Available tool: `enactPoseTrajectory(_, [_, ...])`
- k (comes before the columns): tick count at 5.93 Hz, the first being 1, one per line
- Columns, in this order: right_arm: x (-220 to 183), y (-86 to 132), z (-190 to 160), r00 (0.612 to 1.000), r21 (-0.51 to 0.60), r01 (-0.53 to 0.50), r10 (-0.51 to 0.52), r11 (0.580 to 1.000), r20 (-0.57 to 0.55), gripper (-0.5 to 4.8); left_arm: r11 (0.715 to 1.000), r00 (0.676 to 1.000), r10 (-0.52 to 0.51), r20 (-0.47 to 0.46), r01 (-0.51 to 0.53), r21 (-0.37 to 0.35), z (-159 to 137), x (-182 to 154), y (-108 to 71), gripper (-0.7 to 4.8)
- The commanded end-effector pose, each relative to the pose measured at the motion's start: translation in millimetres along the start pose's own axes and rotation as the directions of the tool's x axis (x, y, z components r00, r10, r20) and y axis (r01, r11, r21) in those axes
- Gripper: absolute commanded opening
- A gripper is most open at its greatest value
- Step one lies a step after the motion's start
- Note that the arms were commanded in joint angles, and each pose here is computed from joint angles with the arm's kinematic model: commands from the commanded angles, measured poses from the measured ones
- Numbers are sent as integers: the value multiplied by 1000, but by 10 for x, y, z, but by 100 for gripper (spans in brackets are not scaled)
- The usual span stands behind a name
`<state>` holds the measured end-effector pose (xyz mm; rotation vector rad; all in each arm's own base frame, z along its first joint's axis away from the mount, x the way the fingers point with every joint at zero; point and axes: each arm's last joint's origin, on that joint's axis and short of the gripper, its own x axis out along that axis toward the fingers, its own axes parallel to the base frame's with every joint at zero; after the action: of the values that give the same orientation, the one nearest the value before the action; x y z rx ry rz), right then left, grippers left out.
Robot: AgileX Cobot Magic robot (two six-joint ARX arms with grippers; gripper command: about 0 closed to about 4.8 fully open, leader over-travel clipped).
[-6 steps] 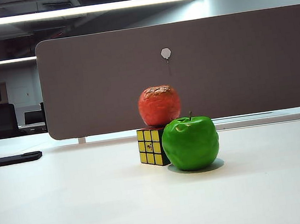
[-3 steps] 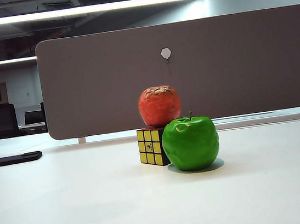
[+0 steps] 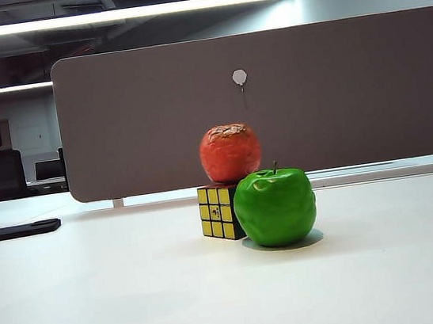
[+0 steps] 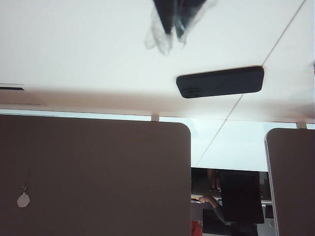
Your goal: Move all the fruits on the tabletop near the face of the Rubik's cube that has the color most similar to each fruit.
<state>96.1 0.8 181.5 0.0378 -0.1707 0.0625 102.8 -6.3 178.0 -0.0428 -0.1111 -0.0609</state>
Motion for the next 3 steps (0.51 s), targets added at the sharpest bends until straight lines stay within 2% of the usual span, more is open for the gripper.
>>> enactPoseTrajectory(1, [0,-1,-7,1000,8,2,-3,1000,4,-1,998,1000,-3,16,2,55,22,-1,0,-6])
enactPoseTrajectory(2, [0,-1,-7,1000,8,2,-3,1000,4,-1,996,1000,-3,17,1,91,23,-1,0,-5])
enactPoseTrajectory(3, [0,-1,-8,1000,8,2,-3,1000,3,-1,996,1000,-3,17,2,84,23,-1,0,-5])
